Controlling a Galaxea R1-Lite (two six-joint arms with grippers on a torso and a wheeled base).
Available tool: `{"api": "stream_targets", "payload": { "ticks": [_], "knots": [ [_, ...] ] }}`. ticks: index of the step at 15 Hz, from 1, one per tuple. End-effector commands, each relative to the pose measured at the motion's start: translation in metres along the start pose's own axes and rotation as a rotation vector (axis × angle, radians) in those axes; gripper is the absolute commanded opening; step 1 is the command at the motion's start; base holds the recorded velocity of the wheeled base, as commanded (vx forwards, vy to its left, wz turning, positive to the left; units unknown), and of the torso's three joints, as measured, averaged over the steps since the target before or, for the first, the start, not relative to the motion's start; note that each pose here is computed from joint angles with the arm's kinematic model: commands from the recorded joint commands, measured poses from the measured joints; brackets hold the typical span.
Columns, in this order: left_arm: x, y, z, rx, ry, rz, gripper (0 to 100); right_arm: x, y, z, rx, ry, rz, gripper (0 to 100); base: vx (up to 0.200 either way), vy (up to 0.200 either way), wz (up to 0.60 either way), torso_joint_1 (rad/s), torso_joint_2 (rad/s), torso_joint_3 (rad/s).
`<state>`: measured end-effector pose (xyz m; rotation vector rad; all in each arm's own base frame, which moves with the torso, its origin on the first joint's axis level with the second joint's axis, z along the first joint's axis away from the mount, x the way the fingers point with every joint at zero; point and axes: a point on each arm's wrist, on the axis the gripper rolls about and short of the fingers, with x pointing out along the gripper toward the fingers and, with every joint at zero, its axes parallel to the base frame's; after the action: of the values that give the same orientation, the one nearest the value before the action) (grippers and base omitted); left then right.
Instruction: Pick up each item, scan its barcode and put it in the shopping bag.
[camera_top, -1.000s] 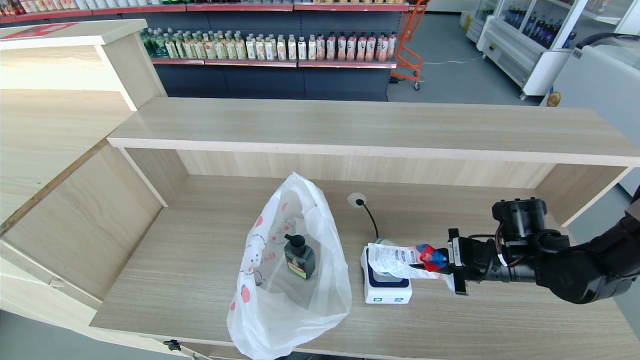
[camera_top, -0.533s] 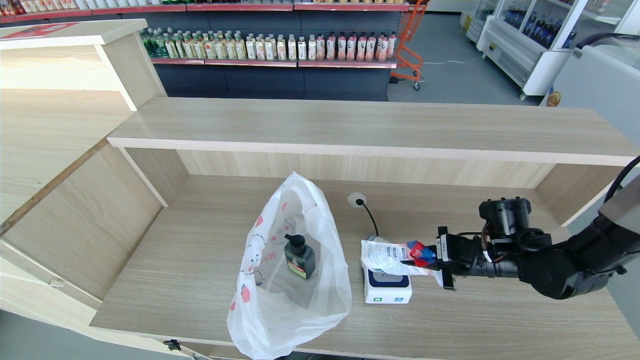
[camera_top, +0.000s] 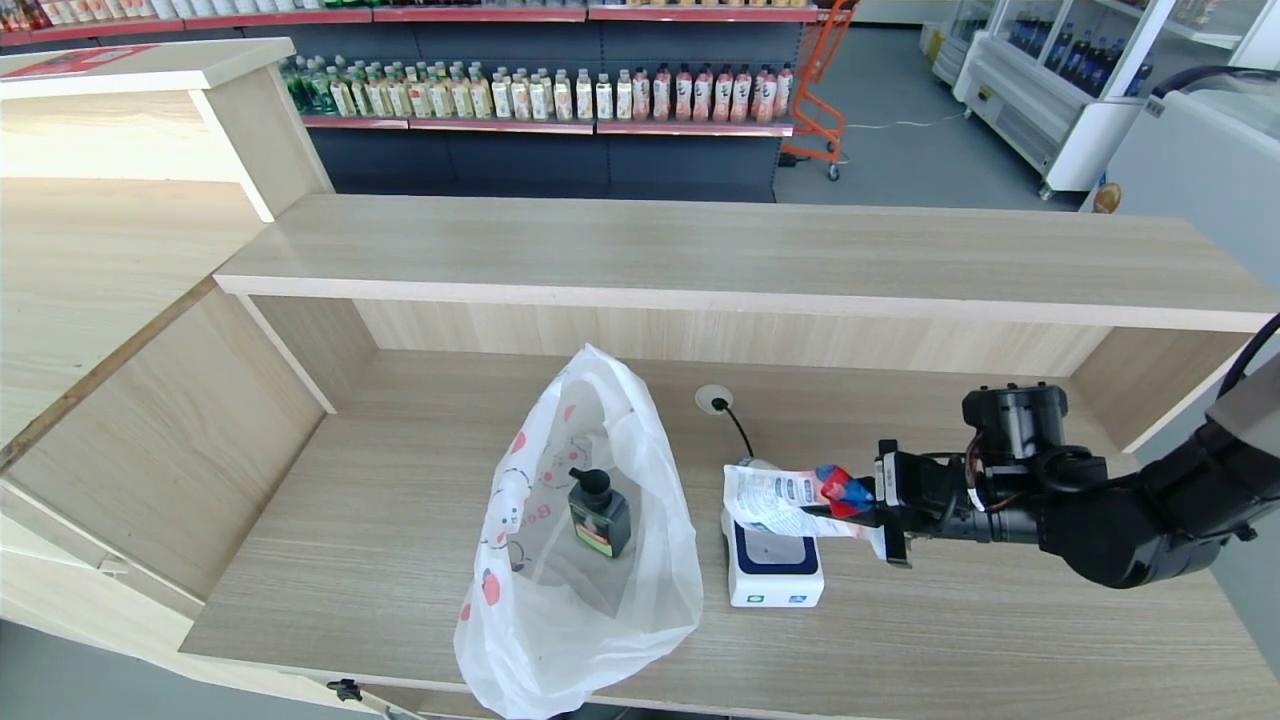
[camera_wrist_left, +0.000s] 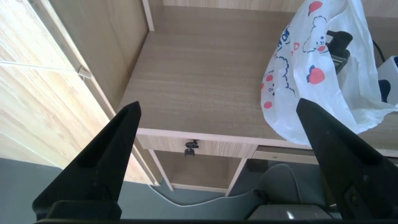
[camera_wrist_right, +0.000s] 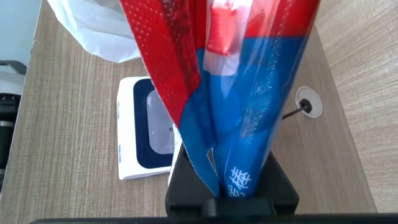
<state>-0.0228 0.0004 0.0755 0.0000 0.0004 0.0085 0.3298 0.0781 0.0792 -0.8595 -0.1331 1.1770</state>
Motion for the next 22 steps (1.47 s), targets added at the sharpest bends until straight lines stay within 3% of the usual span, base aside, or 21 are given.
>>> {"api": "stream_targets", "payload": {
  "ticks": [1, 6, 7, 8, 9, 10, 11, 13, 15, 19, 22],
  "knots": [
    [0.0, 0.0, 0.0, 0.0, 0.0, 0.001, 100, -0.001, -0.001, 0.002, -0.007, -0.002, -0.005, 0, 0.0, 0.0, 0.0, 0.0, 0.0, 0.0],
    [0.0, 0.0, 0.0, 0.0, 0.0, 0.001, 100, -0.011, -0.002, 0.008, -0.004, 0.005, -0.019, 0, 0.0, 0.0, 0.0, 0.0, 0.0, 0.0],
    [0.0, 0.0, 0.0, 0.0, 0.0, 0.001, 100, -0.019, -0.003, 0.014, 0.015, 0.004, -0.033, 0, 0.0, 0.0, 0.0, 0.0, 0.0, 0.0],
    [0.0, 0.0, 0.0, 0.0, 0.0, 0.001, 100, -0.042, 0.0, 0.04, 0.114, -0.008, -0.071, 0, 0.0, 0.0, 0.0, 0.0, 0.0, 0.0],
    [0.0, 0.0, 0.0, 0.0, 0.0, 0.001, 100, -0.043, 0.0, 0.042, 0.124, -0.008, -0.074, 0, 0.0, 0.0, 0.0, 0.0, 0.0, 0.0],
    [0.0, 0.0, 0.0, 0.0, 0.0, 0.001, 100, -0.077, 0.0, 0.093, 0.339, -0.018, -0.186, 0, 0.0, 0.0, 0.0, 0.0, 0.0, 0.0],
    [0.0, 0.0, 0.0, 0.0, 0.0, 0.001, 100, -0.089, 0.003, 0.124, 0.531, -0.031, -0.269, 0, 0.0, 0.0, 0.0, 0.0, 0.0, 0.0],
    [0.0, 0.0, 0.0, 0.0, 0.0, 0.001, 100, -0.1, 0.013, 0.15, 0.856, -0.045, -0.328, 0, 0.0, 0.0, 0.0, 0.0, 0.0, 0.0],
    [0.0, 0.0, 0.0, 0.0, 0.0, 0.001, 100, -0.106, 0.029, 0.159, 1.075, -0.028, -0.333, 0, 0.0, 0.0, 0.0, 0.0, 0.0, 0.0],
    [0.0, 0.0, 0.0, 0.0, 0.0, 0.001, 100, -0.113, 0.055, 0.154, 1.234, -0.012, -0.311, 0, 0.0, 0.0, 0.0, 0.0, 0.0, 0.0],
    [0.0, 0.0, 0.0, 0.002, 0.0, 0.001, 100, -0.121, 0.059, 0.159, 1.3, -0.045, -0.326, 0, 0.0, 0.0, 0.0, 0.0, 0.0, 0.0]
  ]
}}
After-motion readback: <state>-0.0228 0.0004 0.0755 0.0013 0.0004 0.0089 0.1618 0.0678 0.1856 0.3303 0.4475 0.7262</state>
